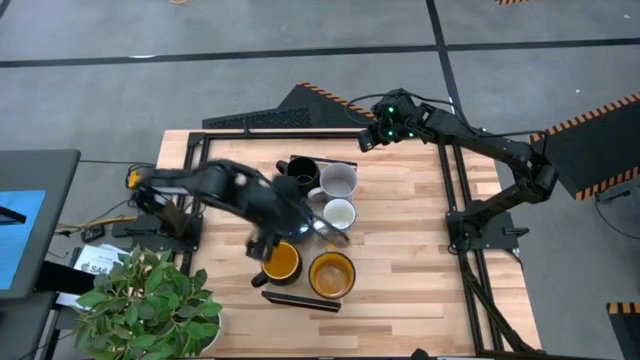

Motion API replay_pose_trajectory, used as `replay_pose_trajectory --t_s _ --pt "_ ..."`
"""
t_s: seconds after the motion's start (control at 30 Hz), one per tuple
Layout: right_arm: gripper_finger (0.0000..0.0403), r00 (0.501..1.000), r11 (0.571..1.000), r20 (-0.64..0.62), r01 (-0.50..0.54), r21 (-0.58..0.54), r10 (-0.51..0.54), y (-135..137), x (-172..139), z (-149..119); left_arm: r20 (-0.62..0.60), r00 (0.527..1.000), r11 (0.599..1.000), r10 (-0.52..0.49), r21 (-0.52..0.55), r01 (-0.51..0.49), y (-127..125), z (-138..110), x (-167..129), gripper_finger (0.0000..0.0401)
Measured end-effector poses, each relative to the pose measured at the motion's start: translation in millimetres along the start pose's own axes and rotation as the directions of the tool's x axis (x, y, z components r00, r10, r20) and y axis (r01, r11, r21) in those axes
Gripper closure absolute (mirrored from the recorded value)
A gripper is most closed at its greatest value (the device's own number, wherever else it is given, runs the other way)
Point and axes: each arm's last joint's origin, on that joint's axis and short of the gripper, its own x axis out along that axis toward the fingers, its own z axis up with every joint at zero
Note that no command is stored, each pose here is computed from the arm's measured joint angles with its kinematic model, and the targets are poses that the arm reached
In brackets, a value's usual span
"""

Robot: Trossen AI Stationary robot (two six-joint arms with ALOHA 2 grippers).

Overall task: Place coffee mugs
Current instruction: Return to Home Position

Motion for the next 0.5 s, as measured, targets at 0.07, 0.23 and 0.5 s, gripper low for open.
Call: replay_pose_trajectory --t_s 0.07,0.23,0.5 --pt "0.0378 1.000 1.000 0.000 0.000 0.000 0.000 0.0 0.0 0.0 0.039 0.997 0.994 0.065 -0.087 -0.061 8.5 -11.1 -20.5 0.0202" --pt "0.0378 1.000 1.000 -0.003 -0.005 -0.005 0.005 2.1 0.4 -1.1 0.190 0.952 0.940 0.240 -0.289 -0.179 25.5 -47.7 -64.6 0.0222" --pt "0.0377 0.997 1.000 -0.070 -0.016 -0.020 0.014 8.0 18.8 -9.8 0.555 0.679 0.847 0.481 -0.495 -0.195 19.2 -131.3 -63.4 0.0288"
